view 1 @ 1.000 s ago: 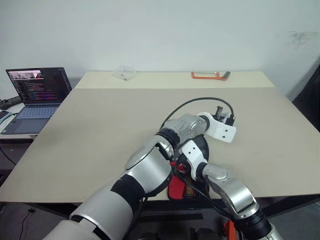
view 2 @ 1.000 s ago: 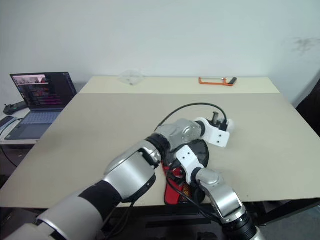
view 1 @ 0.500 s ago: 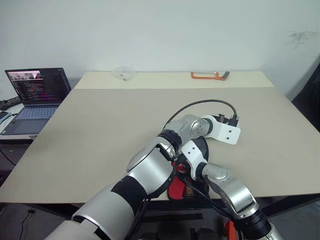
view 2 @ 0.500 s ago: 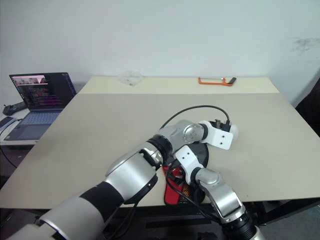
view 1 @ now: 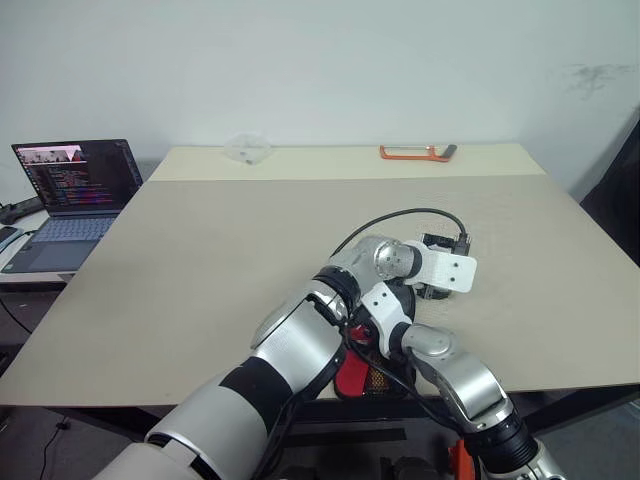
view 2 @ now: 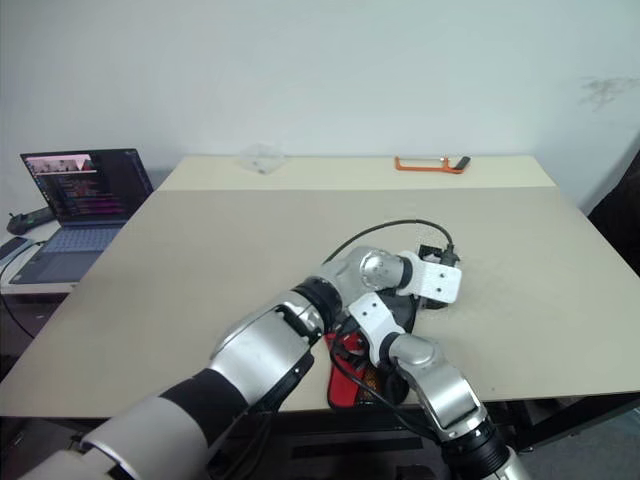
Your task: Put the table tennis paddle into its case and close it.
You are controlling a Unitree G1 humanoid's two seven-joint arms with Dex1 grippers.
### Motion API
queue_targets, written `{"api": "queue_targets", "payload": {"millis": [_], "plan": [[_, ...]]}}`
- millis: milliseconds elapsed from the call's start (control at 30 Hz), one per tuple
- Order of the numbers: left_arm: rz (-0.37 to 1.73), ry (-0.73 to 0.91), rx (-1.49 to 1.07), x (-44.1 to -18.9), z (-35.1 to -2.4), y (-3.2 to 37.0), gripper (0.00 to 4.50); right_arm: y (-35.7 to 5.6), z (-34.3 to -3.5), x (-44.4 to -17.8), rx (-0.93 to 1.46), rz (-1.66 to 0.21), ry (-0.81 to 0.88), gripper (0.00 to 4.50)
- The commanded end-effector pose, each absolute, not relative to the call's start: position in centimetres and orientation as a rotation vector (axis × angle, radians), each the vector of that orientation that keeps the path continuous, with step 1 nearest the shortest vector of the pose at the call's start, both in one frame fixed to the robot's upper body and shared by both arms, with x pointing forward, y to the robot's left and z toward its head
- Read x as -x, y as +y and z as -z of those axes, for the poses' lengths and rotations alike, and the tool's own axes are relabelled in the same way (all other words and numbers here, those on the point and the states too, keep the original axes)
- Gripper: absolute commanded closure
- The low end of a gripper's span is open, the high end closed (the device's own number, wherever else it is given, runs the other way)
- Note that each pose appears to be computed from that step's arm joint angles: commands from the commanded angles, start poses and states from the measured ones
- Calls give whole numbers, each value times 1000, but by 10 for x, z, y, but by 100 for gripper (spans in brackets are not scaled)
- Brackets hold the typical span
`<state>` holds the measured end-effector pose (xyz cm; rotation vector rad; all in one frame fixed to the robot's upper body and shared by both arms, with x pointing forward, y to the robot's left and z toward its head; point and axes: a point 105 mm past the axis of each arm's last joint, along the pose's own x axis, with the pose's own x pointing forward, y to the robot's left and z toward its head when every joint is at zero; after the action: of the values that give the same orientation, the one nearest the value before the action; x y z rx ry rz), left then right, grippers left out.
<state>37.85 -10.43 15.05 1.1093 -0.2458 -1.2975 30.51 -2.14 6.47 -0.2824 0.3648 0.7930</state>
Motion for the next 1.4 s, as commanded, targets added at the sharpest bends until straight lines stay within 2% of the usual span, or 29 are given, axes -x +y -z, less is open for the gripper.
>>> {"api": "queue_targets", "payload": {"millis": [33, 267, 400, 533, 633, 767, 933, 1067, 1167, 1300, 1400], "plan": [[1180, -306, -1015, -396, -188, -92, 1, -37, 4, -282, 273, -793, 680, 0], [879, -278, -922, -443, -230, -21, 1, -38, -3, -291, 261, -770, 655, 0], [732, -234, -724, -462, -253, 33, 1, -38, -28, -297, 223, -765, 574, 0], [821, -212, -508, -457, -249, 52, 1, -40, -62, -297, 187, -780, 478, 0], [960, -234, -376, -441, -228, 59, 1, -47, -104, -298, 103, -766, 384, 0], [1103, -225, -391, -421, -194, 53, 1, -61, -140, -300, 54, -735, 308, 0], [1298, -147, -294, -396, -162, 45, 1, -77, -181, -282, 48, -801, 223, 0], [1394, -97, -310, -383, -148, 40, 1, -99, -194, -275, 97, -798, 218, 0], [1460, -68, -401, -374, -135, 37, 1, -121, -204, -279, 136, -738, 202, 0], [1503, -15, -448, -368, -120, 35, 1, -162, -211, -307, 201, -513, 177, 0], [1498, 21, -497, -366, -105, 34, 1, -187, -189, -332, 393, -337, 227, 0]]}}
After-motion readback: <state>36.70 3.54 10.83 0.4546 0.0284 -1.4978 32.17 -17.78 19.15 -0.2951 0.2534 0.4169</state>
